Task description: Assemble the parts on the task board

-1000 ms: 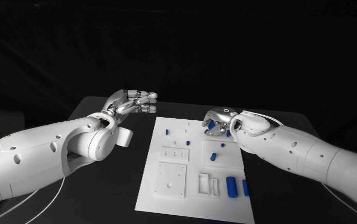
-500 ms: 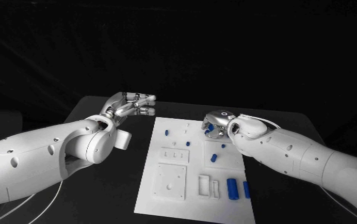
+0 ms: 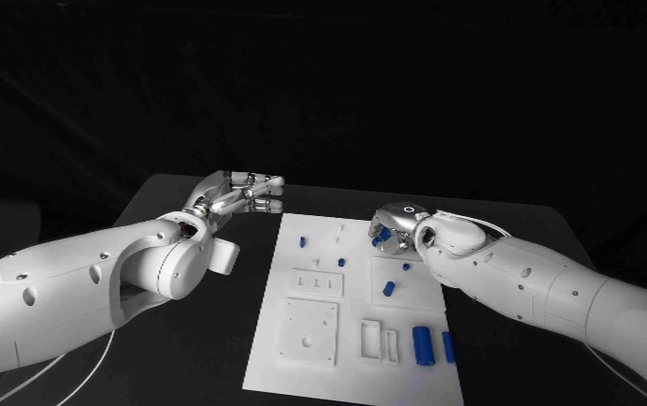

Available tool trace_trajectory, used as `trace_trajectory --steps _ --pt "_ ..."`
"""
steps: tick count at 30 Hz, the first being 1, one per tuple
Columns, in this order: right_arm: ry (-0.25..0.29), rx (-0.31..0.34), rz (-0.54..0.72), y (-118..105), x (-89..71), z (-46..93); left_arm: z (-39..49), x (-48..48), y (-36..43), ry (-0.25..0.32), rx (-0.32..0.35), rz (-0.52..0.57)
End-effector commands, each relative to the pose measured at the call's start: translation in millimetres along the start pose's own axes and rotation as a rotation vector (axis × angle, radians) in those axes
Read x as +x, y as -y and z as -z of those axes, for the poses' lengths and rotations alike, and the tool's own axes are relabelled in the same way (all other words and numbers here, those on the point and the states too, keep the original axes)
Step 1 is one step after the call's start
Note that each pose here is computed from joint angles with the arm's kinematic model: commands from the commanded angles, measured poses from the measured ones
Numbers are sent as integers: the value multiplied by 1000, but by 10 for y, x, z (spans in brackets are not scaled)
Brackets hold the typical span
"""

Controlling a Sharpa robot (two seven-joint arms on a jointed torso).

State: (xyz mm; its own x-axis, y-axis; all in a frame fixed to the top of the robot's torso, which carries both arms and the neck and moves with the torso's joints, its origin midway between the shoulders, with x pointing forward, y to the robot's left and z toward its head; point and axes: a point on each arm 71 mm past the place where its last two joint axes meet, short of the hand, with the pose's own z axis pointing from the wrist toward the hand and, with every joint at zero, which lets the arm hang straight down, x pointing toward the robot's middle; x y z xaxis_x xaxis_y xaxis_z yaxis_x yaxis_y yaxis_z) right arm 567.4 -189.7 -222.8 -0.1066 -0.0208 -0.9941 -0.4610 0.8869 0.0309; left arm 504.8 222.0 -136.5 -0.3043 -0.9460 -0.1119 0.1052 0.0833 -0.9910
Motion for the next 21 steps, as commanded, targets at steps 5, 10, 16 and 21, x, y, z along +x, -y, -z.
trace_trajectory --steps 5,10,16,21 --pt "9 9 24 13 -5 9 -10 18 13 -18 2 12" --pt "11 9 27 9 -8 10 -11 11 10 -16 0 11" --pt "31 -1 25 -12 -24 9 -15 9 8 -15 -2 11" --pt "72 -13 29 -42 -56 6 -20 11 5 -16 -3 11"
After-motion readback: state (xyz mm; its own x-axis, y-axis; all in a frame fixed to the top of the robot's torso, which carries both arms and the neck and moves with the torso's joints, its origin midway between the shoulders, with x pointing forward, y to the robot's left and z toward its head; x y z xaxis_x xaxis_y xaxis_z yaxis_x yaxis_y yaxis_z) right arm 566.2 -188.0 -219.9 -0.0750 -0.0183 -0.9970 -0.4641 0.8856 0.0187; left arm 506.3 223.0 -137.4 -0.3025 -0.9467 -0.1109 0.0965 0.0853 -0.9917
